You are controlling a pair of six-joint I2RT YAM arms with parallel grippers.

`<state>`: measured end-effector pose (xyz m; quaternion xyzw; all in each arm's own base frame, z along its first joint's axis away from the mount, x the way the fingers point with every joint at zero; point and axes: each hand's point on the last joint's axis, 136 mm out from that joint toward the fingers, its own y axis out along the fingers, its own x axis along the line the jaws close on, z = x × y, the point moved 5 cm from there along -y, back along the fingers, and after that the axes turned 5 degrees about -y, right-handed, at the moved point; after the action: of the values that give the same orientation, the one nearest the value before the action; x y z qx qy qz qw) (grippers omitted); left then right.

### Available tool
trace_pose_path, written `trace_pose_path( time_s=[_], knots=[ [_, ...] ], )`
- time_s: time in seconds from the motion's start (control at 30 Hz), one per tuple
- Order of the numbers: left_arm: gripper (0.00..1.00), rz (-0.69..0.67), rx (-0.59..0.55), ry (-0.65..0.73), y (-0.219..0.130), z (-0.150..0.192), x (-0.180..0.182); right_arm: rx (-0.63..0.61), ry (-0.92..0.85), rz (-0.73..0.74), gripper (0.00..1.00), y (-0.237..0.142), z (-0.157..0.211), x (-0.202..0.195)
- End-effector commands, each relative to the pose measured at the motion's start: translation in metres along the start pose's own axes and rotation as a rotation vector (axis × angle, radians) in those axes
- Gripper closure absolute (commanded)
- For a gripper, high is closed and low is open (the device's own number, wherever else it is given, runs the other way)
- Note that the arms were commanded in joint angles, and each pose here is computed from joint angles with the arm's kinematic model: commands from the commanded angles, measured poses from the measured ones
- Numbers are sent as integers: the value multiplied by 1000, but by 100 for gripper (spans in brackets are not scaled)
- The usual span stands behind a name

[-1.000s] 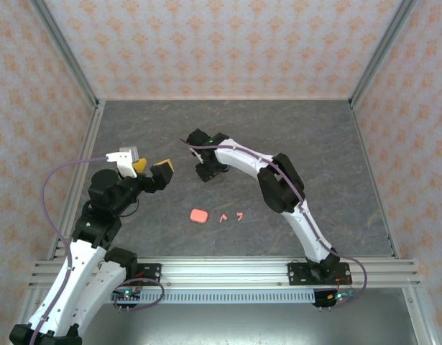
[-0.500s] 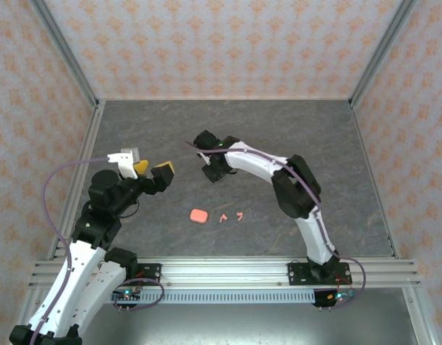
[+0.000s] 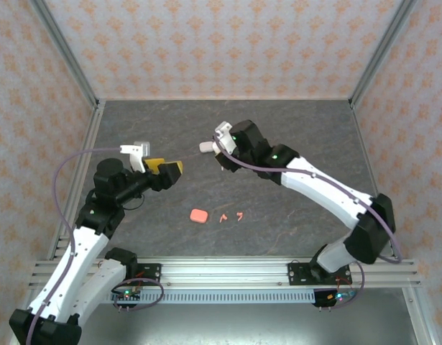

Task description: Insert the wireless bluetooth earbuds into the charging case

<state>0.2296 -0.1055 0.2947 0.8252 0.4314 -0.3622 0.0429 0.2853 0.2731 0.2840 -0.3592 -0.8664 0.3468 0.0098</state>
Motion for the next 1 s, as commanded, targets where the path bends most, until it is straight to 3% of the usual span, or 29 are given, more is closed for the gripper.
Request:
trace_pose_path(
  time_s=[0.0, 0.2, 0.37, 0.97],
  knots=[
    [13, 163, 27, -17, 2, -19, -32, -116, -102, -1, 62, -23, -10, 2],
    [15, 260, 159, -47, 25, -18, -57, -181, -200, -22, 62, -46, -9, 12],
    [16, 293, 186, -32, 42, -17, -74, -214, -233, -59, 62, -52, -6, 19],
    [32, 306, 278, -86, 81, -5, -81, -269, -277, -114, 62, -63, -8, 27]
  ],
)
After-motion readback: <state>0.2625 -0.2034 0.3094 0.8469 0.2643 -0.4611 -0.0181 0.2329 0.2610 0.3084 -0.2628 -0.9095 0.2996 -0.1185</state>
